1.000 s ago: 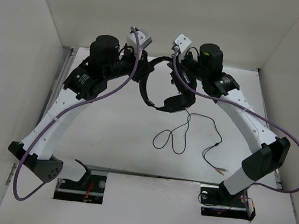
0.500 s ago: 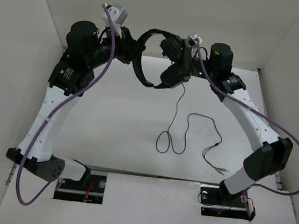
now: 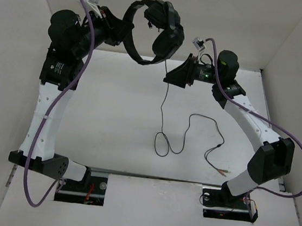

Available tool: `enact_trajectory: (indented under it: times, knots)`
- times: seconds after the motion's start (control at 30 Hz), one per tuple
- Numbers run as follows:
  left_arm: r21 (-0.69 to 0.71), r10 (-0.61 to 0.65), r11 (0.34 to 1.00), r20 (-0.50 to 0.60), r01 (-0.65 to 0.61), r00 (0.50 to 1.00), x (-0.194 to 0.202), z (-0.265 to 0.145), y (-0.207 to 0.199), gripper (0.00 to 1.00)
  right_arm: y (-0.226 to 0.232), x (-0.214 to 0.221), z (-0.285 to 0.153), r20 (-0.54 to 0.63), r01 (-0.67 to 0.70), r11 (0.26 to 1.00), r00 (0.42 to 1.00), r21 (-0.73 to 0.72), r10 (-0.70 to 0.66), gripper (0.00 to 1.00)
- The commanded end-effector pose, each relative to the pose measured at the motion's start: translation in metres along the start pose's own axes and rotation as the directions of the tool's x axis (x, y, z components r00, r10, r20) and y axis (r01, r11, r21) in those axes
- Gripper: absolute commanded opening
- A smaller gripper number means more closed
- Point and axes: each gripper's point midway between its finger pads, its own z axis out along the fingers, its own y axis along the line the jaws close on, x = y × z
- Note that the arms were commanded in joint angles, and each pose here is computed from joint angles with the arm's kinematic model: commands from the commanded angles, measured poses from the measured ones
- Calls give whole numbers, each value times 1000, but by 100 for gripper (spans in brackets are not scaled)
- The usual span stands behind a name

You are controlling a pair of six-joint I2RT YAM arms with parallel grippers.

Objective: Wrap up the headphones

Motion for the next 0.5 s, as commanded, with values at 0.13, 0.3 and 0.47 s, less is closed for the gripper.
enact_trajectory:
  times: [0.13, 0.3, 0.47]
  knots:
    - [-22, -48, 998, 262, 56, 964, -81, -14, -1, 0, 53, -4, -2, 21, 53, 988, 998, -144, -50, 75]
    - [-23, -50, 998, 273, 59, 961, -86, -15, 1, 0, 56, 1, 8, 20, 69, 985, 998, -157, -67, 73]
    - [-11, -34, 999, 275, 38, 961, -88, -23, -7, 0, 22, -21, 9, 95, 134, 990, 987, -36, -130, 72]
